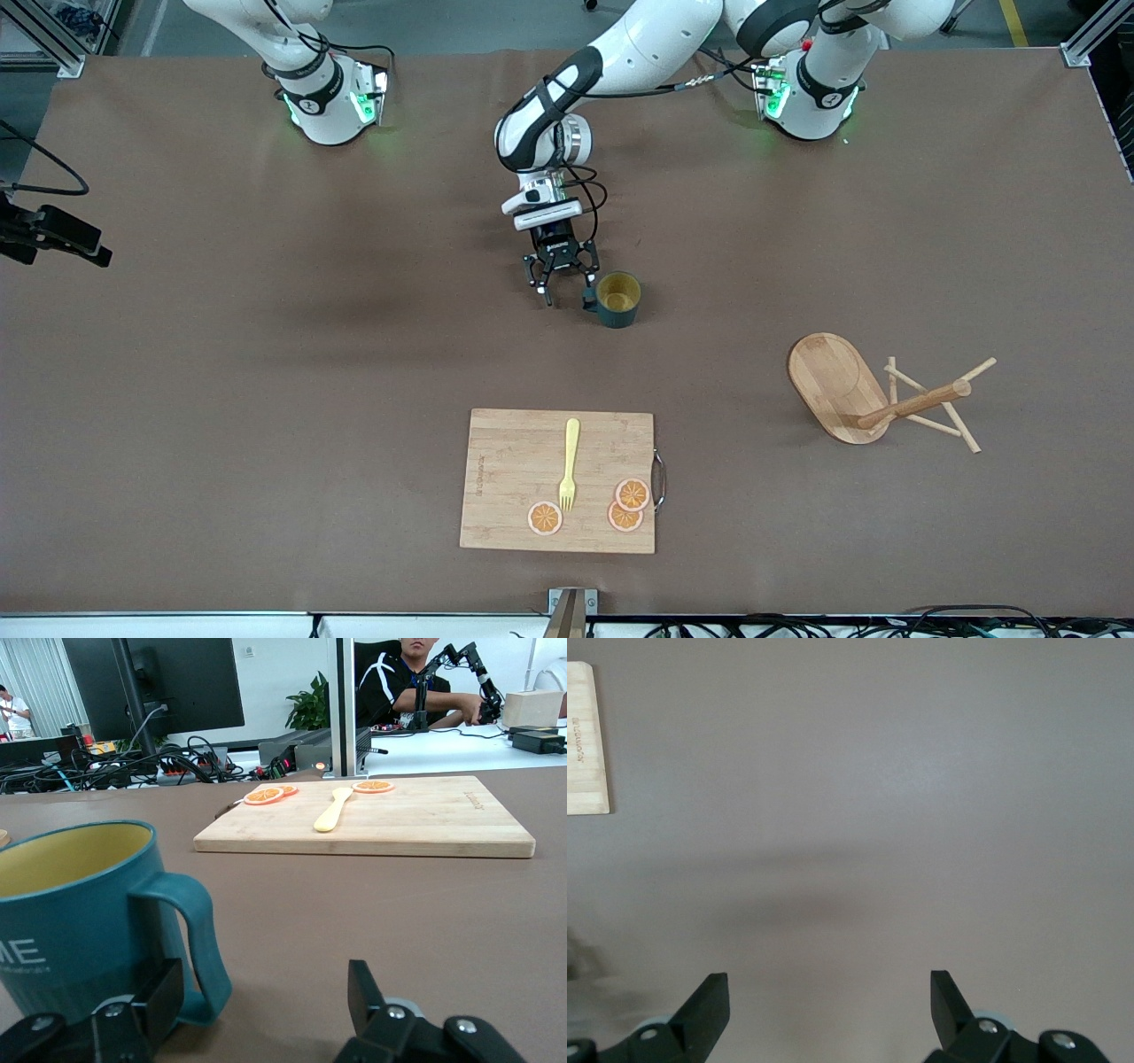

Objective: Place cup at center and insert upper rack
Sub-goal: 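Lower the left gripper onto the mug handle and close it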

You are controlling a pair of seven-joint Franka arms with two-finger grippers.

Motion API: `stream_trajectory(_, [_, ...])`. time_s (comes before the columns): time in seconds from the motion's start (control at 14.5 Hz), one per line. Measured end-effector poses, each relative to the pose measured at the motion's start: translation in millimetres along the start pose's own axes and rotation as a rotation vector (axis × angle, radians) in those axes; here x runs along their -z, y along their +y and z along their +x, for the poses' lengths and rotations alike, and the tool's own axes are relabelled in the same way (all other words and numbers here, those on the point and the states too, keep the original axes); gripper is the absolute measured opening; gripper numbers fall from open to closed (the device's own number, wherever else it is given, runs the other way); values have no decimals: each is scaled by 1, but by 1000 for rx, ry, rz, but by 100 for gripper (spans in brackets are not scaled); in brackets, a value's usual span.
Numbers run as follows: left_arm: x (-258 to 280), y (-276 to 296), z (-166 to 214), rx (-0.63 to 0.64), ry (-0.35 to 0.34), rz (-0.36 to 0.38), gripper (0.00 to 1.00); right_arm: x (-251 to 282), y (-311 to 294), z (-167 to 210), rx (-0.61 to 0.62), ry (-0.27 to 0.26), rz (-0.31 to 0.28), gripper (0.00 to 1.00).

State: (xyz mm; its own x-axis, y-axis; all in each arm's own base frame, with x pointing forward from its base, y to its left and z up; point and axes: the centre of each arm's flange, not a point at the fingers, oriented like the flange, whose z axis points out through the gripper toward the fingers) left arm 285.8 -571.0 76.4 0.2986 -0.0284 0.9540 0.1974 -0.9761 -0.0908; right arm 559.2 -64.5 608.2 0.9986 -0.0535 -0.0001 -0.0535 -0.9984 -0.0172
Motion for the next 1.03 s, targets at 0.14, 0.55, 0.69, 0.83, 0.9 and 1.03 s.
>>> stream_trajectory(0.14, [-4, 0, 1, 2, 3, 0, 81, 3, -3, -1, 5, 6, 0, 100])
stream_trajectory(0.55, [-16, 2, 5, 23, 9, -23, 77, 8, -2, -2, 4, 14, -2, 100])
stream_trajectory(0.69, [-17, 2, 6, 24, 10, -28, 76, 7, -2, -2, 4, 8, -1, 100])
stream_trajectory(0.83, [-18, 3, 7, 27, 8, -29, 73, 6, -3, -3, 5, 0, -1, 100])
stream_trajectory(0.9, [-18, 4, 8, 29, 7, -31, 64, 6, -3, -3, 5, 0, -1, 100])
stream_trajectory(1.03, [-18, 5, 8, 31, 6, -32, 46, 6, -3, -3, 5, 0, -1, 100])
